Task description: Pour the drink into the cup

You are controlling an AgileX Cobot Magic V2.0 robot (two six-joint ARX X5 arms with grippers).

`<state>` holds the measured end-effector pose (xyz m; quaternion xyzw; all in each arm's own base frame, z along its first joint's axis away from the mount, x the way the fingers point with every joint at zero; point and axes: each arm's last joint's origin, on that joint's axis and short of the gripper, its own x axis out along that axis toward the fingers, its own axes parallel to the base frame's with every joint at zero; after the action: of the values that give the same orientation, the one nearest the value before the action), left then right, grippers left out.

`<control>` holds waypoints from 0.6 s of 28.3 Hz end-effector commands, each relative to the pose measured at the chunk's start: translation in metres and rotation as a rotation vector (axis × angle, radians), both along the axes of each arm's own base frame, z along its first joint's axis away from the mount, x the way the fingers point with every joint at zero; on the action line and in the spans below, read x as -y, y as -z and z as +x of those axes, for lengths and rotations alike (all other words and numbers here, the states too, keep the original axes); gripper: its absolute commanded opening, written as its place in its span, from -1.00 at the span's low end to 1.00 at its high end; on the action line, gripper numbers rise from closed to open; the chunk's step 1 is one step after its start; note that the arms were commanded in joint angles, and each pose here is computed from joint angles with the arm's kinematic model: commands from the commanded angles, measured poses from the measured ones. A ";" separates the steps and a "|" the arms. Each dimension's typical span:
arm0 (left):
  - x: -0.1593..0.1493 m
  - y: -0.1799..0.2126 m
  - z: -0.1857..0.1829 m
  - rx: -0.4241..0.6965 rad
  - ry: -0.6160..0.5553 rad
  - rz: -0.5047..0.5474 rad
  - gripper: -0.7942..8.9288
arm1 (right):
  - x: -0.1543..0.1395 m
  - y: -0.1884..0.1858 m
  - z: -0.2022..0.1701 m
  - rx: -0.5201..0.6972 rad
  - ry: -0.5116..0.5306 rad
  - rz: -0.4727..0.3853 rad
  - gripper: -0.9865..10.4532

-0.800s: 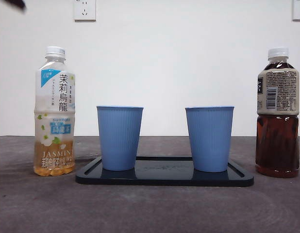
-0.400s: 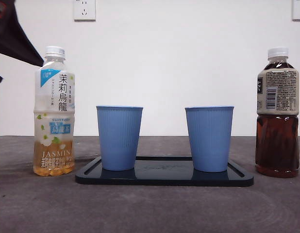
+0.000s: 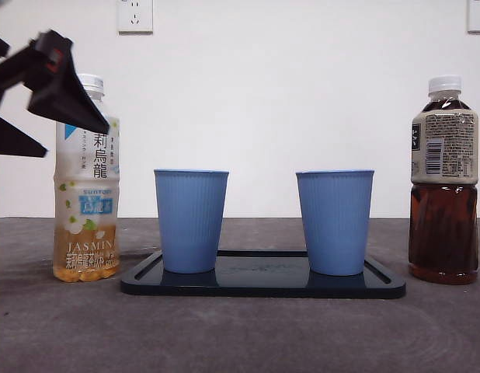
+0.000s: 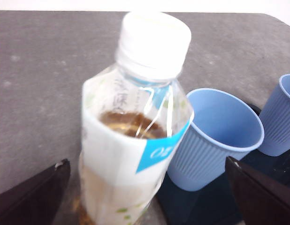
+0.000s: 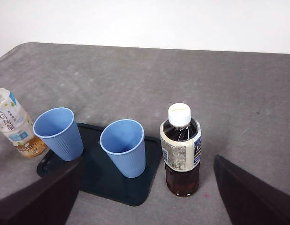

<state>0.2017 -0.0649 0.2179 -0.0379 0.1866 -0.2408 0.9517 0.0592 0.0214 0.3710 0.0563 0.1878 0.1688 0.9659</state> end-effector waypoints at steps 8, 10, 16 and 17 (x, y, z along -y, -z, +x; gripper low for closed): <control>0.007 0.017 0.022 0.015 -0.048 0.015 0.25 | 0.000 -0.006 -0.002 0.014 0.001 0.033 -0.06; 0.008 0.018 0.025 0.028 -0.046 0.010 0.25 | 0.000 -0.006 -0.002 0.013 0.002 0.037 -0.06; 0.013 0.026 0.031 0.028 -0.035 0.009 0.25 | 0.000 -0.007 -0.002 0.013 0.005 0.044 -0.06; 0.013 0.028 0.033 0.028 -0.034 0.009 0.25 | 0.000 -0.007 -0.002 0.013 0.005 0.045 -0.06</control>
<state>0.2323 -0.0763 0.1921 -0.0328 0.1741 -0.2223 0.9587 0.0592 0.0214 0.3710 0.0679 0.1897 0.1667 0.9652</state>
